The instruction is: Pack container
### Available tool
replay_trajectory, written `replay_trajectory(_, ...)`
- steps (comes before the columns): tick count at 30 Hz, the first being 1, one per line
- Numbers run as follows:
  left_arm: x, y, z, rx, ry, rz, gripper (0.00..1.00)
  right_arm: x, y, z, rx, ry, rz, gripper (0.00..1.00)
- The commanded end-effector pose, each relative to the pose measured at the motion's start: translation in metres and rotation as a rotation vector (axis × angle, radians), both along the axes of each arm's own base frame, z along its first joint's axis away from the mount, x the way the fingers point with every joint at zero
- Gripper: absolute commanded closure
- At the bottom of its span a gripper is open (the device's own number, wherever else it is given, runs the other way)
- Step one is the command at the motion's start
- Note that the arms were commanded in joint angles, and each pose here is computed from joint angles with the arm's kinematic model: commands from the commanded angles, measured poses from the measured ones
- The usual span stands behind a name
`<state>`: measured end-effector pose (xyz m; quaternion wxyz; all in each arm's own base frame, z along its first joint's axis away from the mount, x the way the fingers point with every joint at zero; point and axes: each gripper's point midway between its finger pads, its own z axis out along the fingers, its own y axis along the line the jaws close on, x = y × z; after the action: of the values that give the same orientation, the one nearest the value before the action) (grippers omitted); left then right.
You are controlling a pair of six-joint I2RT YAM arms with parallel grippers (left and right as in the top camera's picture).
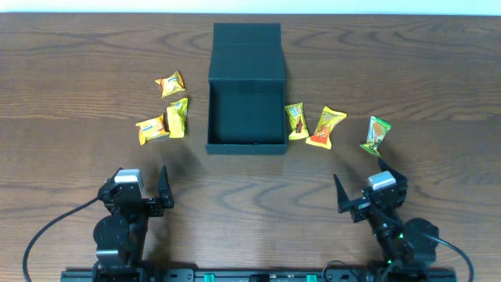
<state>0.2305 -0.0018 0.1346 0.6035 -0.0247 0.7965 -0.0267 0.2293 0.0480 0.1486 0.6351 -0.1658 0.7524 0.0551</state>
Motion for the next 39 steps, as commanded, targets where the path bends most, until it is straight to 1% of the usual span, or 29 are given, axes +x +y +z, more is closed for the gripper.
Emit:
replay_trajectory(1,-0.002,0.002,-0.013,-0.002,0.041,0.013,0.04,0.0,-0.002,-0.001,-0.013,0.002,-0.01,0.01)
replay_trajectory(13,-0.002,0.002,-0.013,-0.002,0.041,0.013,0.04,0.0,-0.001,-0.001,-0.008,0.002,-0.005,0.01)
replay_trajectory(15,-0.002,0.002,-0.013,-0.002,0.041,0.013,0.05,-0.001,0.0,-0.001,0.042,0.017,-0.012,0.01)
replay_trajectory(19,-0.002,0.003,-0.013,-0.002,0.041,0.014,0.04,-0.001,-0.001,-0.001,0.334,0.108,-0.072,0.01)
replay_trajectory(22,-0.002,0.002,-0.013,-0.002,0.041,0.013,0.05,-0.002,0.003,-0.001,0.673,0.221,-0.119,0.01)
replay_trajectory(24,-0.002,0.002,-0.013,-0.002,0.041,0.013,0.04,-0.003,0.008,0.0,0.82,0.279,-0.122,0.01)
replay_trajectory(25,-0.002,0.002,-0.013,-0.002,0.041,0.013,0.04,-0.003,0.007,0.0,0.843,0.286,-0.128,0.01)
replay_trajectory(36,-0.002,0.002,-0.013,-0.002,0.041,0.013,0.04,-0.002,0.006,-0.002,0.845,0.29,-0.139,0.01)
replay_trajectory(39,-0.002,0.002,-0.013,-0.002,0.041,0.013,0.05,-0.001,0.006,-0.013,0.843,0.339,-0.161,0.01)
